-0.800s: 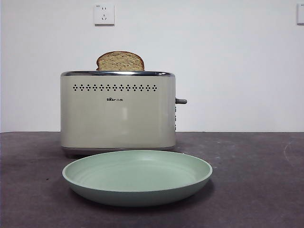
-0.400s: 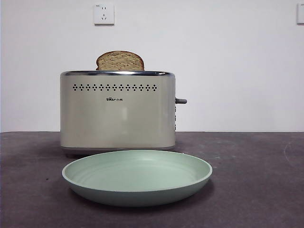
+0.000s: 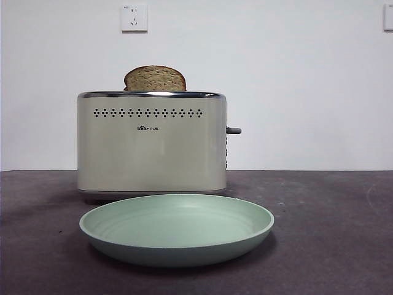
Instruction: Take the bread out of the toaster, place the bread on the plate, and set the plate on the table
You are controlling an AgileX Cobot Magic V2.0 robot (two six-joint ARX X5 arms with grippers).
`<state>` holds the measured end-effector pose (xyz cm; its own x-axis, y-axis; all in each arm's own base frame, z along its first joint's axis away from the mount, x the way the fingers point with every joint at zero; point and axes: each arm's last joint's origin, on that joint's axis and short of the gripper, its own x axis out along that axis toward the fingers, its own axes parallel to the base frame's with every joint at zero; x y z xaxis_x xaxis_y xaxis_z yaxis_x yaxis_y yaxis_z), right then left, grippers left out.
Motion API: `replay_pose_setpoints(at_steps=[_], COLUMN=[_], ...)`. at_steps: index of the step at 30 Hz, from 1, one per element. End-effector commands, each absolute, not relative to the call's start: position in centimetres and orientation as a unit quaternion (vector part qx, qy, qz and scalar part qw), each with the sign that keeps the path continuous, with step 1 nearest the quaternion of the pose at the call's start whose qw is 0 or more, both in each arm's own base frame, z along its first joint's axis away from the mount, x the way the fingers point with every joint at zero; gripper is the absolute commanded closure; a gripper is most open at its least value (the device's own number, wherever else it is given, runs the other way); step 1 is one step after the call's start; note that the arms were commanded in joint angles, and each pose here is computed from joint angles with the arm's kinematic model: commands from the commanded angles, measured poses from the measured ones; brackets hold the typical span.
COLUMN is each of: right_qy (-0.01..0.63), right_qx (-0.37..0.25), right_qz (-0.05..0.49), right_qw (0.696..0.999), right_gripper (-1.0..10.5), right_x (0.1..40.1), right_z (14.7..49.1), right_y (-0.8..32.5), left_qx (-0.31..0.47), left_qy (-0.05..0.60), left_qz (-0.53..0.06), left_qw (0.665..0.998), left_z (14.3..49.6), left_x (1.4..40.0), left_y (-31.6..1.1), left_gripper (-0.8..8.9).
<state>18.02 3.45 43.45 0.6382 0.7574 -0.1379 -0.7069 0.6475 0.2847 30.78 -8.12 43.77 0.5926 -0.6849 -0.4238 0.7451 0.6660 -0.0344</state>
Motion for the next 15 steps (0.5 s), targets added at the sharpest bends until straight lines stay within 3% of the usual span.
replay_pose_setpoints(at_steps=[1, 7, 15], right_qy=[0.119, 0.12, 0.138], right_qx=[0.095, 0.09, 0.088], right_qz=[0.409, 0.409, 0.406], right_qw=[0.9, 0.9, 0.899], right_gripper=[7.0, 7.0, 7.0], right_x=[18.1, 18.2, 18.8], right_z=[43.5, 43.4, 42.8], right_y=[3.5, 3.5, 3.5], left_qx=[0.16, 0.232, 0.264], left_qy=[0.22, 0.273, 0.308], left_qz=[-0.407, -0.395, -0.383], left_qw=[0.872, 0.846, 0.83], left_z=[42.2, 38.4, 35.4], left_x=[32.5, 35.0, 36.9], left_y=[-10.0, -13.3, -14.8], left_gripper=[4.63, 4.65, 4.68])
